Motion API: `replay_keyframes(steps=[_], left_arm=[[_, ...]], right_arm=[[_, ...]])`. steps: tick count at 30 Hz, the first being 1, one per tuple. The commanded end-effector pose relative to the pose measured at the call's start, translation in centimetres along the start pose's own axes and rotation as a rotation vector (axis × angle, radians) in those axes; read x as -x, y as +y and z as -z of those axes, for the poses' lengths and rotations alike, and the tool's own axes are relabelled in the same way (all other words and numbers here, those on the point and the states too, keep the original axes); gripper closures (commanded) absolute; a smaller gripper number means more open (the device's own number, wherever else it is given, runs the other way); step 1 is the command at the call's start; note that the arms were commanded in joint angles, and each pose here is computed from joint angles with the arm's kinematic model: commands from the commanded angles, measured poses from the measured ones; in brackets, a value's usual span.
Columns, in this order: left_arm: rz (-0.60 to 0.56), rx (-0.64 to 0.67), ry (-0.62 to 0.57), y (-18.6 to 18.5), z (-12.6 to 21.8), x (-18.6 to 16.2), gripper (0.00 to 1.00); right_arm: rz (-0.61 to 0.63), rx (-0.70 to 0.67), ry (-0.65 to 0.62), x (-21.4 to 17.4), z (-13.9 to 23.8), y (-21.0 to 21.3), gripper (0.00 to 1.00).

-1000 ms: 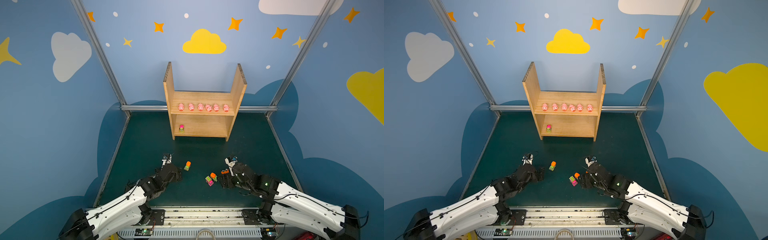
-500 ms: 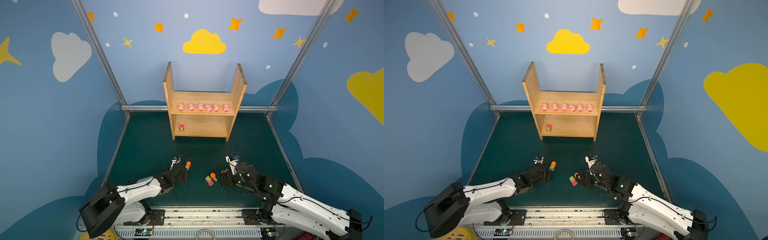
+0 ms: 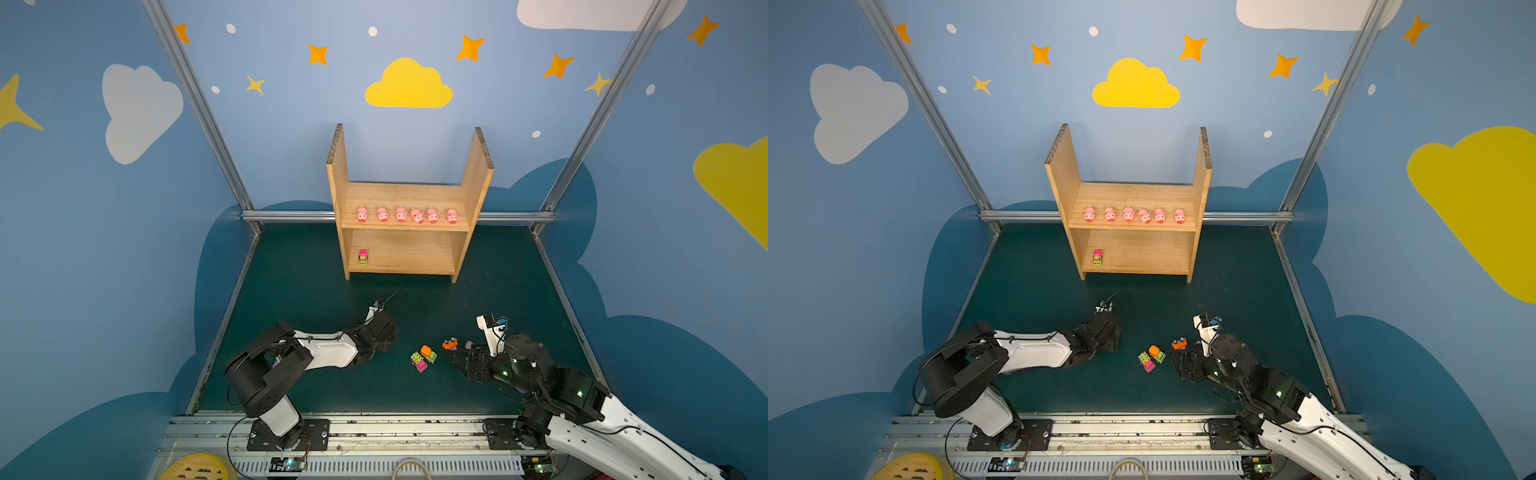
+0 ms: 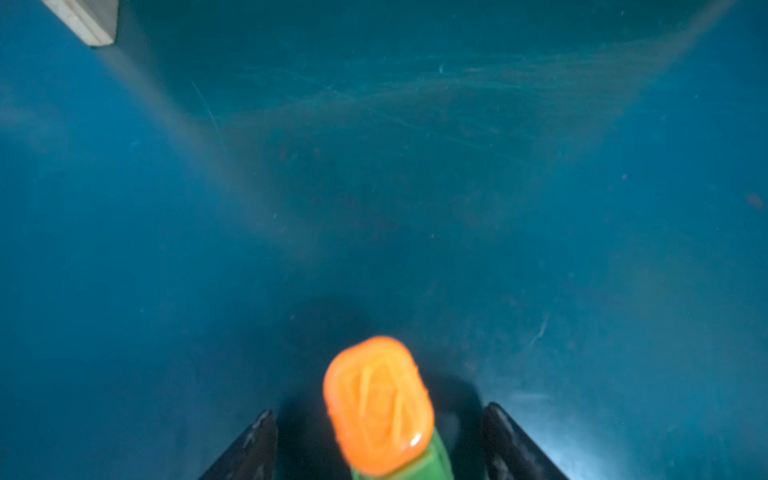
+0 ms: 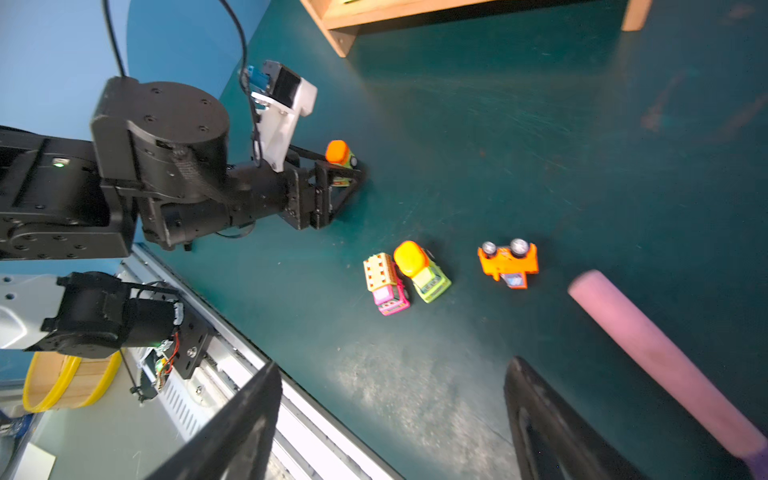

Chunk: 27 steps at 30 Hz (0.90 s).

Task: Place and organize the plastic toys onto the shelf
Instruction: 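Lower the left gripper onto the orange-topped green truck and close it, then lift the orange-topped truck with the left gripper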

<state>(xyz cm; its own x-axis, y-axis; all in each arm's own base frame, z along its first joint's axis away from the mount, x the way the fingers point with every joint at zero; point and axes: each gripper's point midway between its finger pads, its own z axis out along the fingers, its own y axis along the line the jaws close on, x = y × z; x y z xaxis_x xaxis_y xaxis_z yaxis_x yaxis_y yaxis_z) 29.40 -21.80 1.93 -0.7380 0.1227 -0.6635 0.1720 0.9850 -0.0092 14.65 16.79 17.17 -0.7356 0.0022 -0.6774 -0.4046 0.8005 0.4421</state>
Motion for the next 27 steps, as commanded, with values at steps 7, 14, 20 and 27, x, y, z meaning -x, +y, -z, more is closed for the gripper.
replay_keyframes(steps=[7, 14, 20, 27], left_arm=[[0.027, 0.072, 0.007, 0.2, 0.4, 0.5, 0.28], [0.061, 0.121, -0.049, 1.2, 0.3, -0.1, 0.36], [0.095, 0.125, -0.139, 1.0, -0.2, 0.2, 0.37], [0.087, 0.136, -0.186, 0.1, -1.0, 1.1, 0.44]], right_arm=[[0.005, -0.018, 0.031, -0.3, 0.9, -0.7, 0.17], [-0.014, -0.013, 0.037, -0.6, 0.6, -0.8, 0.17], [-0.018, -0.023, 0.043, -0.9, 0.7, -1.0, 0.17], [-0.029, -0.040, 0.039, -1.2, 1.0, -1.6, 0.17]])
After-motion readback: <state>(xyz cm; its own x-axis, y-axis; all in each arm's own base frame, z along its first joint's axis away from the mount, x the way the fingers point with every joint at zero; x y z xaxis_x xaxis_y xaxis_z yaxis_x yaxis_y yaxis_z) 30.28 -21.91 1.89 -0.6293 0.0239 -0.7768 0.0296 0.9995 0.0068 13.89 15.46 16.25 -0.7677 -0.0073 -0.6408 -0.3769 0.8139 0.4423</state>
